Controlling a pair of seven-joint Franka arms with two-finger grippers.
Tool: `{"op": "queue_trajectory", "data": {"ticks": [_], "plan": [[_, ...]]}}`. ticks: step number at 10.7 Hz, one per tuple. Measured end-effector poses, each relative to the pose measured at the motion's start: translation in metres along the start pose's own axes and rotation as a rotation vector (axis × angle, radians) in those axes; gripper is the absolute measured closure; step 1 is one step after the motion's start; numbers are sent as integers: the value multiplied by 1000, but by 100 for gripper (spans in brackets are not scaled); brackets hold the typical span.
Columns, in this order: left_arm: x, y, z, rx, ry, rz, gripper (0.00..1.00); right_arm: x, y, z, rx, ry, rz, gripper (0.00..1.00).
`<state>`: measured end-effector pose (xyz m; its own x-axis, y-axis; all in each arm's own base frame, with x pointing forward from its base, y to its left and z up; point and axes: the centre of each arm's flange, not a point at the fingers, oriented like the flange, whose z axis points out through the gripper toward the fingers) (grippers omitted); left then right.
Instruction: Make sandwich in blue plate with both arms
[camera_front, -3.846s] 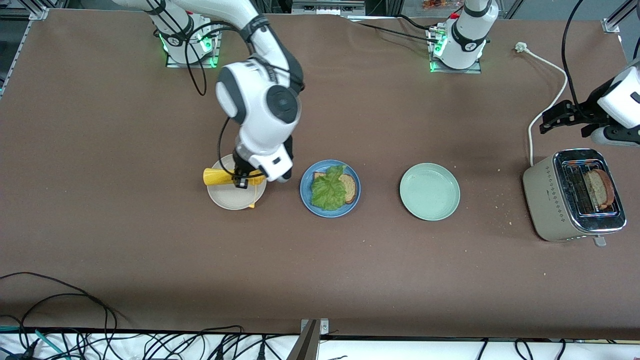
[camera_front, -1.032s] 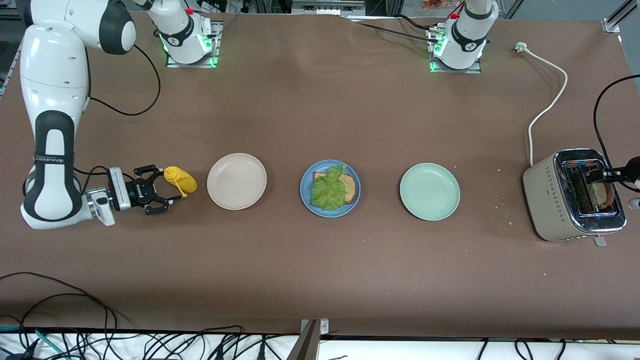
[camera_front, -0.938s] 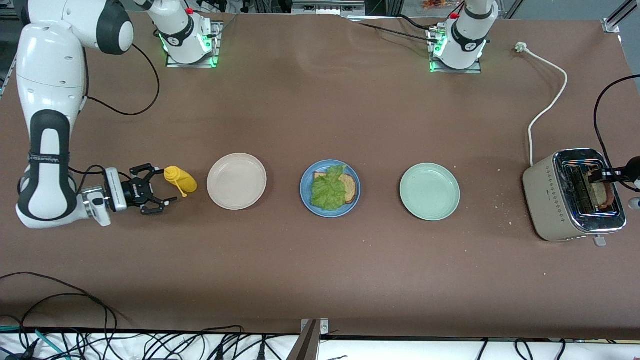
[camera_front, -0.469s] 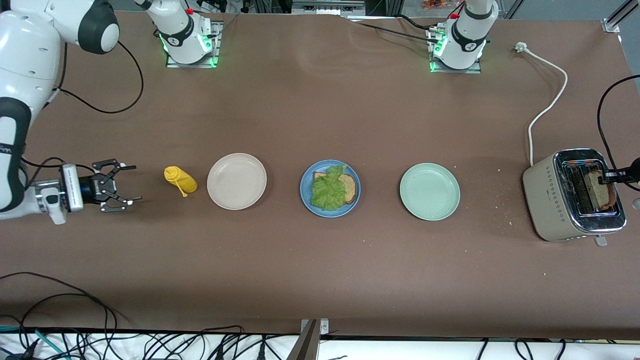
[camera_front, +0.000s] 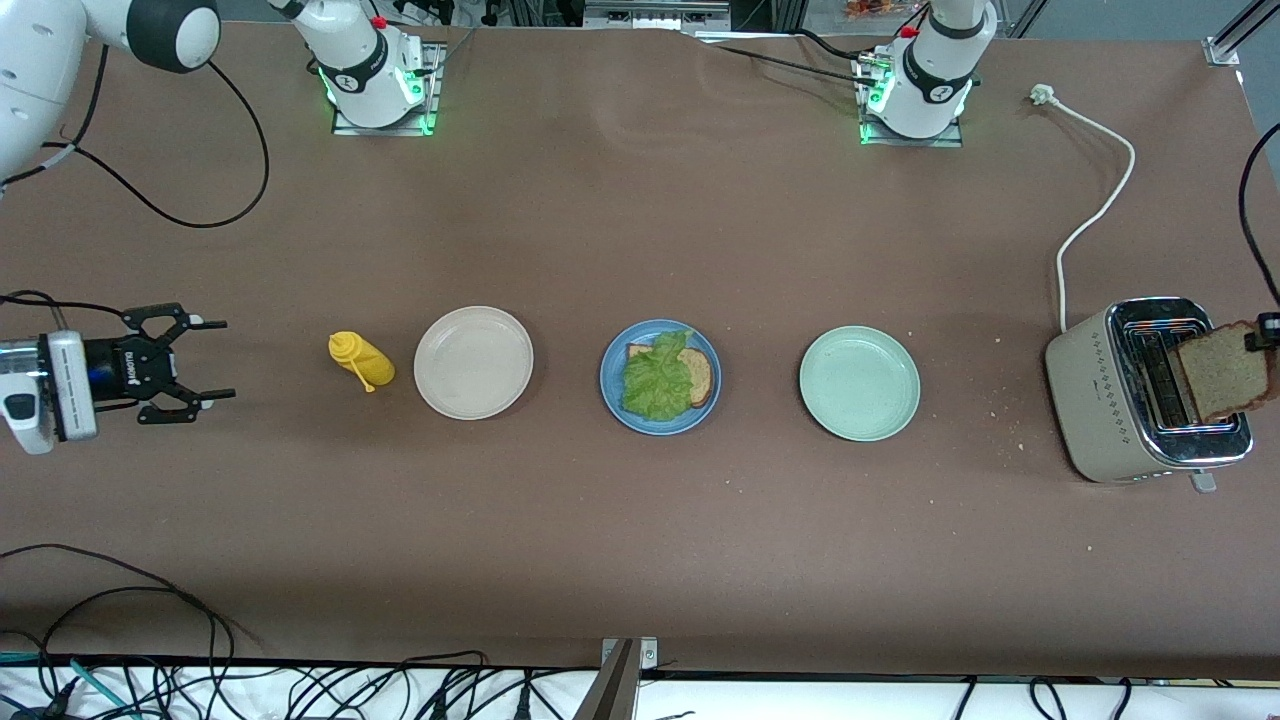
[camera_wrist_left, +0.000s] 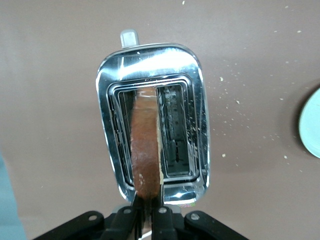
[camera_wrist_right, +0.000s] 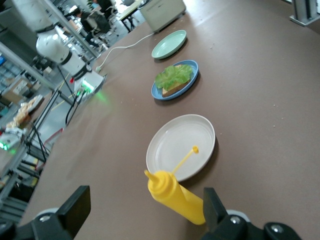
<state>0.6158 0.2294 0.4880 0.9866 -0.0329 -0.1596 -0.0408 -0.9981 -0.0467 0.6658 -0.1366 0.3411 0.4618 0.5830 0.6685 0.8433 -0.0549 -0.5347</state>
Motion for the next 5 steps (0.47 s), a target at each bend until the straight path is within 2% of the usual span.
{"op": "queue_trajectory", "data": {"ticks": [3, 5], "plan": [[-14, 16, -58, -3, 15, 35, 91, 60, -23, -4, -51, -27, 190, 0], [-17, 34, -76, -3, 34, 66, 91, 101, -45, -7, -168, -113, 329, 0]]}}
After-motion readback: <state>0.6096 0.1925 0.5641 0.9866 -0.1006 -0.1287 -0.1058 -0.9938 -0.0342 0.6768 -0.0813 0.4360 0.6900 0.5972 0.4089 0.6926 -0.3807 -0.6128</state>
